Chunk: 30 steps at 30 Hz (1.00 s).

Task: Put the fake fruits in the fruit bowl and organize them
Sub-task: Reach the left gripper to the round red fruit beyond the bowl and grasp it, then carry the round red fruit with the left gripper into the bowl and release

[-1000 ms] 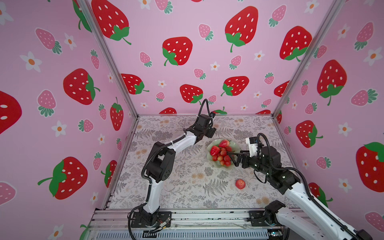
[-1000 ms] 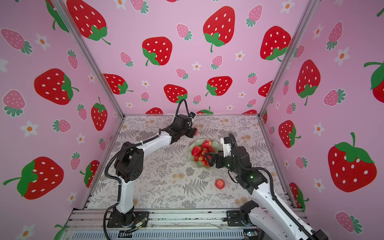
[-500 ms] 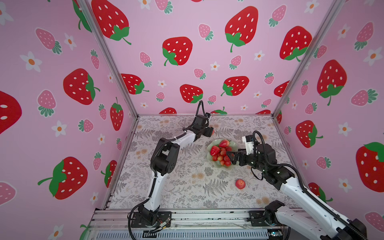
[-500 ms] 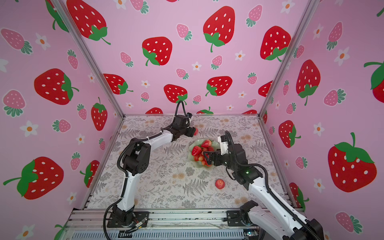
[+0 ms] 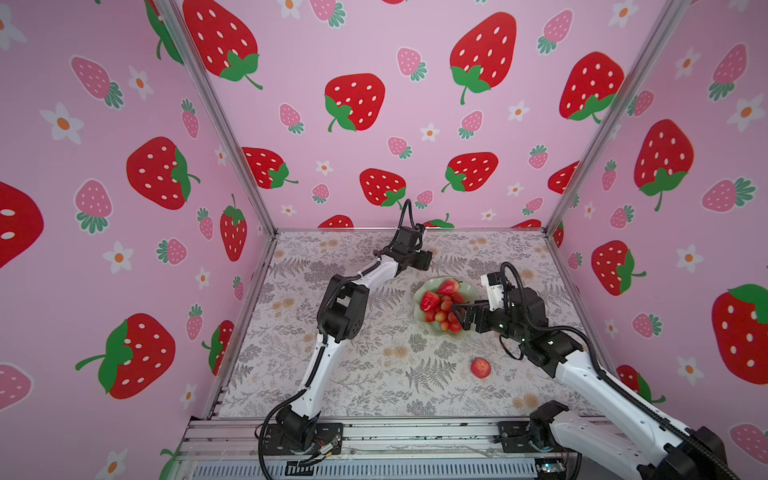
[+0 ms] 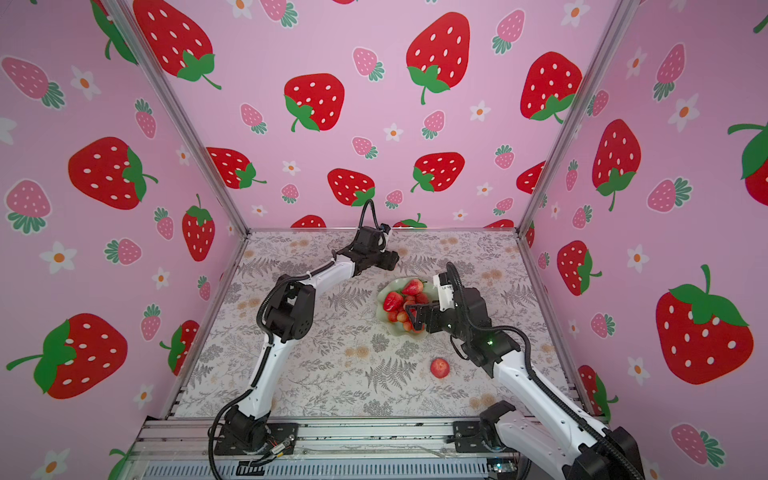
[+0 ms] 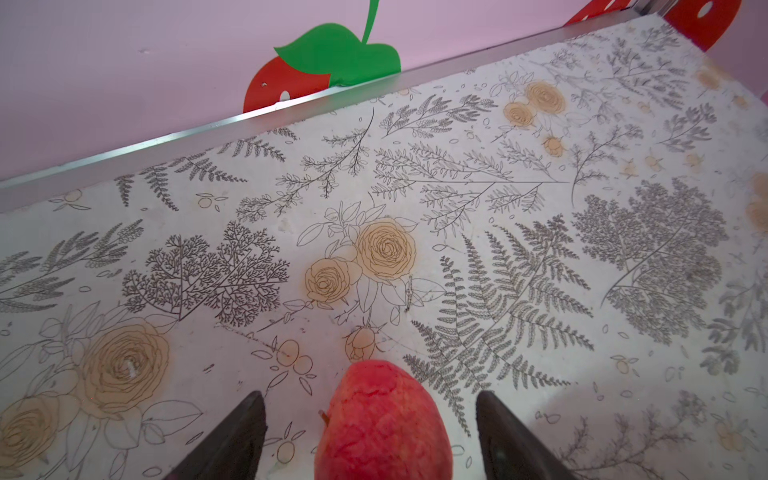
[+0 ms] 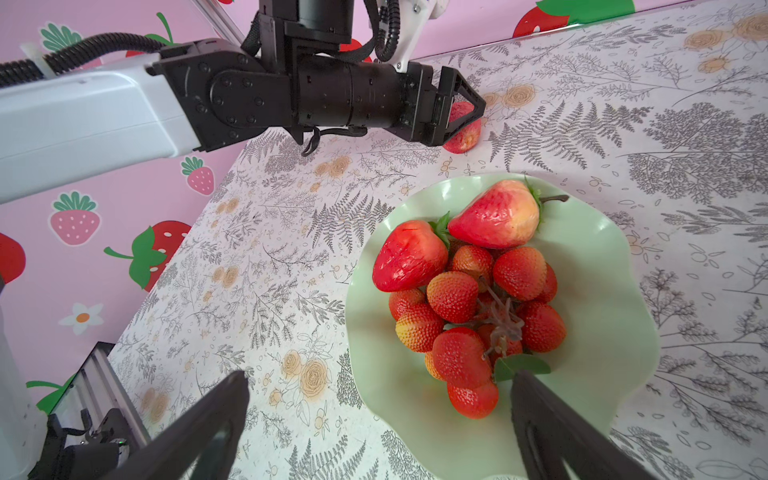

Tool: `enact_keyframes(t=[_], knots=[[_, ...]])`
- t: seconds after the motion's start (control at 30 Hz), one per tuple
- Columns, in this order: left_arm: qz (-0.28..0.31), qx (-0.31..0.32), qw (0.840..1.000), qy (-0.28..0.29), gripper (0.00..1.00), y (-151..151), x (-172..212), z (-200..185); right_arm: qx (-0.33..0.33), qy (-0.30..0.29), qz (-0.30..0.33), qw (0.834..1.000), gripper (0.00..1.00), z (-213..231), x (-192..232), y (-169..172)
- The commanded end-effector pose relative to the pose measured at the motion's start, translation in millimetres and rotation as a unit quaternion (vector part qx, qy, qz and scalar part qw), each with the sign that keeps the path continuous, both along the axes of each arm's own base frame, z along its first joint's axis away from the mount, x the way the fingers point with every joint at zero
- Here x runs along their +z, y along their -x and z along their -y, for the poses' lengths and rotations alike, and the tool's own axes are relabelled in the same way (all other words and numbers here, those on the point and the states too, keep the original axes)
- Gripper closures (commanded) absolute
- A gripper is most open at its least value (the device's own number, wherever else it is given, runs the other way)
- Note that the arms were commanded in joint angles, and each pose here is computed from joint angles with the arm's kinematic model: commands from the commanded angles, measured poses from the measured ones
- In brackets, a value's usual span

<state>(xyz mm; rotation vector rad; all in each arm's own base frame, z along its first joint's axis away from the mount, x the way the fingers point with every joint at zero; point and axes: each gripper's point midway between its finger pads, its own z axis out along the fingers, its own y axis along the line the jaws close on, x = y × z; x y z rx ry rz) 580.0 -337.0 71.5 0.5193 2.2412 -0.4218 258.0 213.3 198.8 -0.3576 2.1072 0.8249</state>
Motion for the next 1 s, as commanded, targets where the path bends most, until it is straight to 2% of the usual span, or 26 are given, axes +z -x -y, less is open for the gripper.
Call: enact_keyframes(t=[0.0,0.2,0.5,0.83,0.97], knots=[[-0.037,0.004,0.999,-0.010,0.19,5.3,3.4,-0.7,0.002,0.001,0.008,1.000,0.01,1.2,0.0,-1.1],[-0.050,0.019,0.998,-0.033,0.21,7.5,-3.7,-9.1,-0.002,0.002,0.008,1.000,0.01,4.1,-2.4,-3.2],[-0.070,0.006,0.997,-0.042,0.23,8.6,-9.8,-1.9,0.000,0.004,0.005,1.000,0.01,6.6,-6.2,-6.0],[-0.090,0.007,0.995,-0.039,0.30,11.6,-17.7,-0.5,-0.002,0.004,0.003,1.000,0.01,15.2,-8.2,-8.7],[-0.086,0.010,0.996,-0.037,0.39,10.3,-14.9,-0.7,-0.006,0.004,0.002,1.000,0.01,20.1,-9.6,-11.3]])
